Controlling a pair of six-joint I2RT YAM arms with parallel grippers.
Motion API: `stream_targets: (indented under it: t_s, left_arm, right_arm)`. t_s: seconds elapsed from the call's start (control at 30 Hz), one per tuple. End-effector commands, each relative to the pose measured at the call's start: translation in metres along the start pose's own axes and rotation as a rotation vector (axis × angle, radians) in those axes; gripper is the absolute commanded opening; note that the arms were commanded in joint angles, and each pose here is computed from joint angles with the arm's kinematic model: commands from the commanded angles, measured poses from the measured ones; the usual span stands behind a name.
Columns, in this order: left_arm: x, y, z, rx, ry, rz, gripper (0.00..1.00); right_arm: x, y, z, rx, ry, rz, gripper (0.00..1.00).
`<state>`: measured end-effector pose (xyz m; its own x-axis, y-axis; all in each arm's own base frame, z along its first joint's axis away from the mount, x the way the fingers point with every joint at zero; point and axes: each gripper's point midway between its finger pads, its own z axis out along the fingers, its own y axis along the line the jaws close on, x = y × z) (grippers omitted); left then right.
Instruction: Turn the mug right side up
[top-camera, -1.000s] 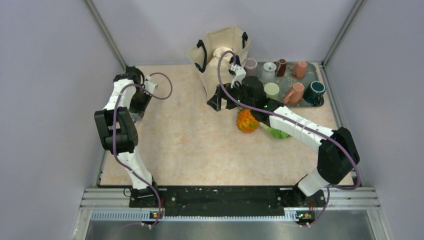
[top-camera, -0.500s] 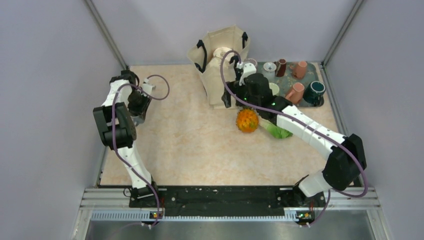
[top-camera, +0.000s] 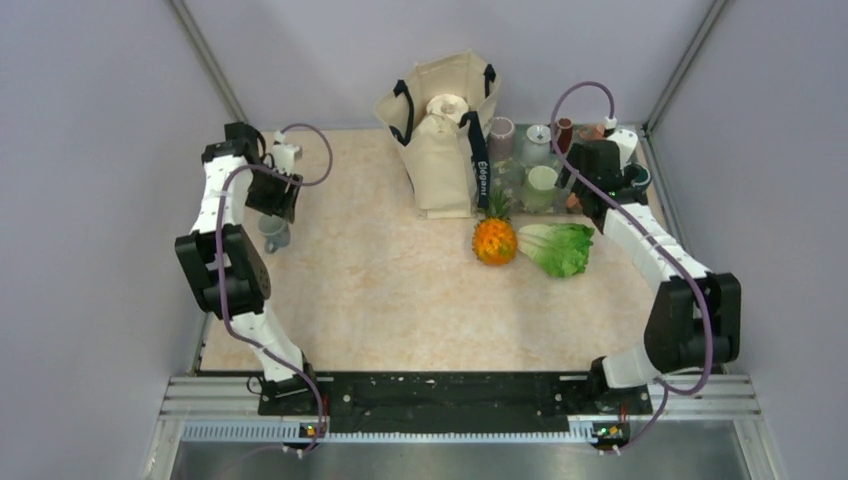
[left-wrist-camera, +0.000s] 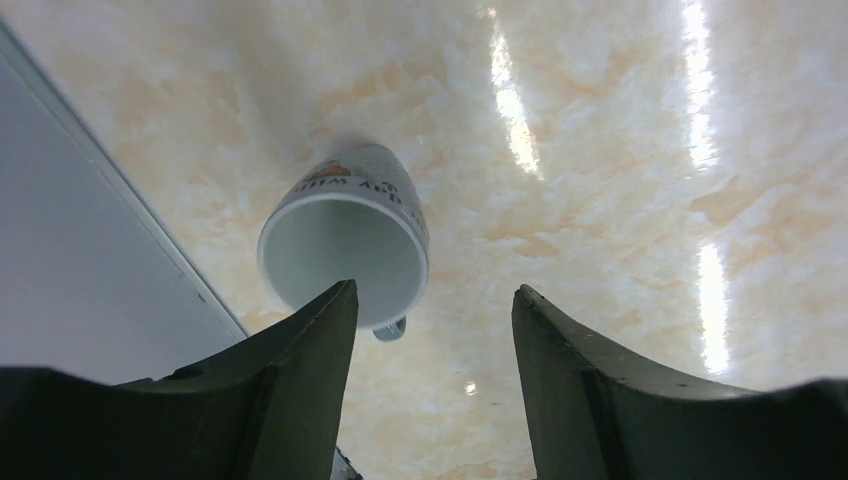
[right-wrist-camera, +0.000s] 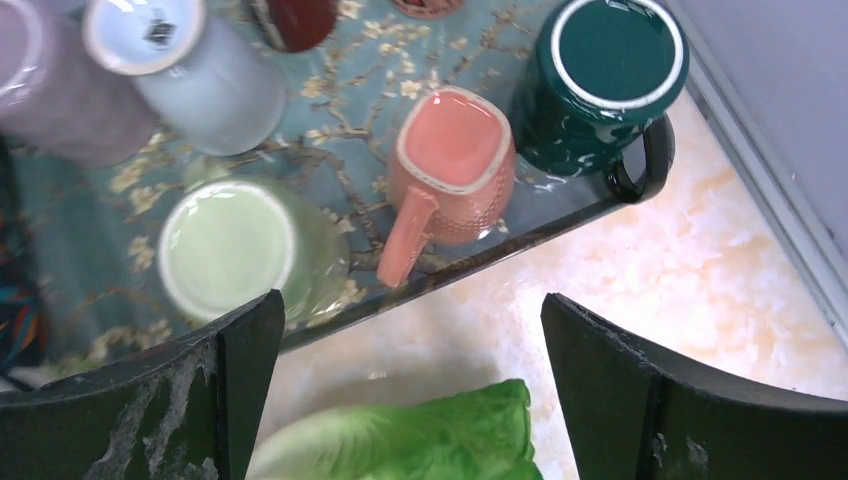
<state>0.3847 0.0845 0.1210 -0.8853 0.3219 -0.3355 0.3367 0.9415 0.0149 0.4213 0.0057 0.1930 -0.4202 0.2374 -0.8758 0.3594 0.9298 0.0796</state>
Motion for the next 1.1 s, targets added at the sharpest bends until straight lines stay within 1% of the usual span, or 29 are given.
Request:
stream_targets:
  t_s: [0.0,0.07,0.17,0.2,0.23,0.33,0.43,0.53,0.67,0.83,0.97,1.07]
  left_arm:
    - [-0.031,-0.020,-0.066,0.005,-0.201,-0.035,0.64]
    - [-0.038,-0.030,-0.080,0.025,-0.266,-0.035,0.65]
    - [-0.046,-0.041,-0.094,0.033,-0.353,-0.025,0.65]
    - [-0.047,-0.043,-0.097,0.034,-0.370,-0.023,0.66]
    - [-0.047,-0.046,-0.098,0.040,-0.380,-0.019,0.66]
    - [-0.046,-0.053,-0.099,0.059,-0.382,-0.010,0.66]
    - [-0.043,-0.055,-0.096,0.069,-0.369,-0.008,0.66]
    - [-0.042,-0.055,-0.094,0.068,-0.362,-0.011,0.66]
    - [-0.044,-0.059,-0.095,0.087,-0.374,-0.007,0.66]
    - [-0.045,-0.061,-0.096,0.089,-0.375,-0.002,0.66]
    - [-0.046,-0.063,-0.094,0.098,-0.372,-0.002,0.66]
    - [-0.045,-0.064,-0.094,0.100,-0.373,0.000,0.66]
  right_arm:
    - [-0.003,-0.013,0.032,0.125,-0.048,0.144,0.97]
    - [0.001,-0.014,0.045,0.147,-0.053,0.179,0.91]
    - [0.008,-0.017,0.062,0.186,-0.060,0.228,0.74]
    - [0.011,-0.018,0.067,0.195,-0.055,0.235,0.69]
    - [0.013,-0.020,0.071,0.203,-0.053,0.242,0.67]
    - [0.018,-0.024,0.084,0.224,-0.048,0.244,0.65]
    - [0.022,-0.020,0.096,0.206,-0.030,0.199,0.61]
    - [0.037,-0.027,0.106,0.238,0.023,0.162,0.60]
    - [0.051,-0.043,0.104,0.278,0.047,0.153,0.57]
    - [0.046,-0.056,0.100,0.297,0.023,0.112,0.53]
    - [0.048,-0.055,0.109,0.295,0.051,0.082,0.42]
    - [0.054,-0.056,0.113,0.300,0.071,0.074,0.39]
